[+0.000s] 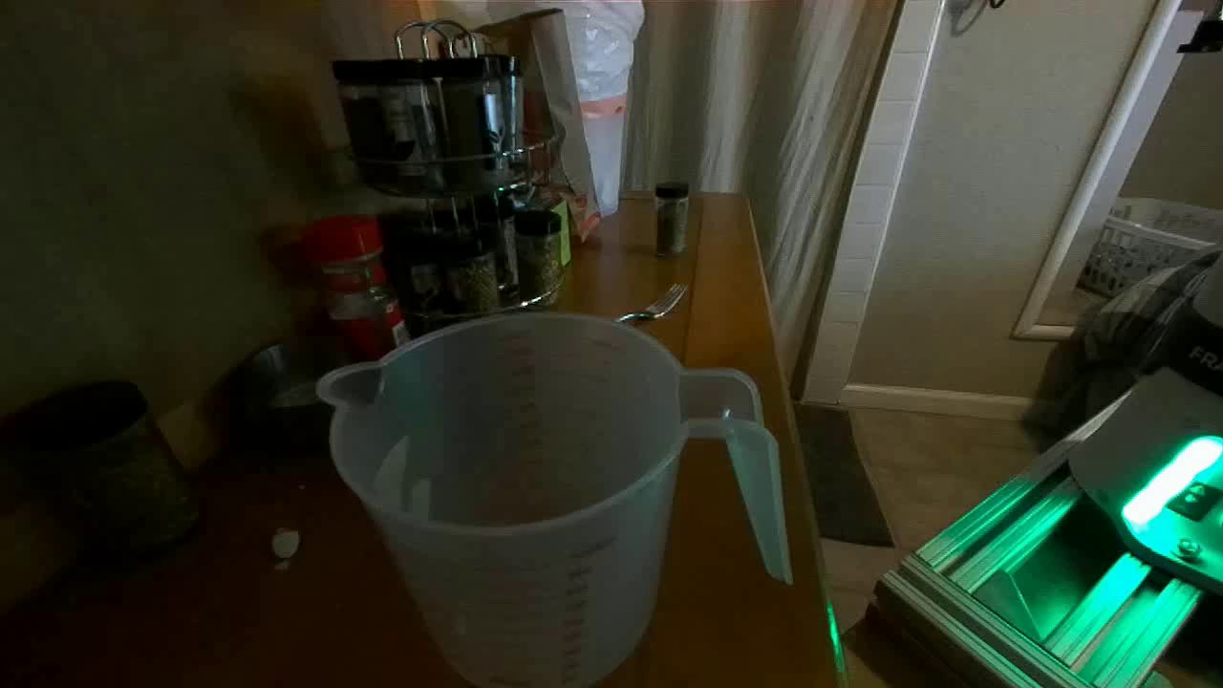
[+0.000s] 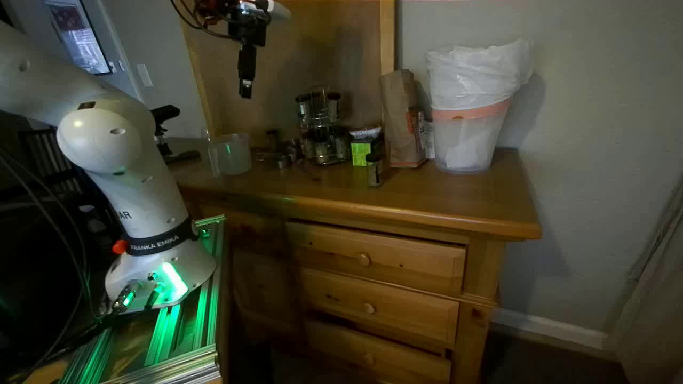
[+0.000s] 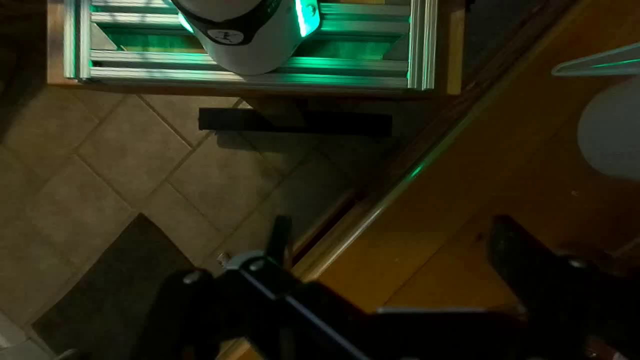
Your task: Remove one jar from the top of the stand and put it on the counter.
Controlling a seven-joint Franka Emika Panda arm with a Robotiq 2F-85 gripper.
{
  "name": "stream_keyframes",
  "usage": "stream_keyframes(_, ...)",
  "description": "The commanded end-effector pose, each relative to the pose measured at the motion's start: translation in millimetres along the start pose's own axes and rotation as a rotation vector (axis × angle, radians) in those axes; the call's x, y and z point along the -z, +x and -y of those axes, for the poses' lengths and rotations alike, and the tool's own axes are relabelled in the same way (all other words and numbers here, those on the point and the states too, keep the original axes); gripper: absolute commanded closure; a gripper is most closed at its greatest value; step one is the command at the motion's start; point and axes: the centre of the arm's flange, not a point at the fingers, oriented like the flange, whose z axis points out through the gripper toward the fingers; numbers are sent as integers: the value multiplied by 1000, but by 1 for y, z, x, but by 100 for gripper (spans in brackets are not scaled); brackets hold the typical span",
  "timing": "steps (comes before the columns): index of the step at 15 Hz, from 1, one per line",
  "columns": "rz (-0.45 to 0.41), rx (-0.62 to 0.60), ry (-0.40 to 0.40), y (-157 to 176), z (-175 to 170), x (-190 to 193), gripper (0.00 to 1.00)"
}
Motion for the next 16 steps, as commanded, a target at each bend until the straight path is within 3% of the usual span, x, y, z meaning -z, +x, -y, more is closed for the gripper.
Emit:
stream_keyframes(1,0,0,0,0,0,0,0)
stream_keyframes(9,-15,7,-4,2,2,2,0)
stream_keyframes(16,-144,359,-76,56,55,59,0)
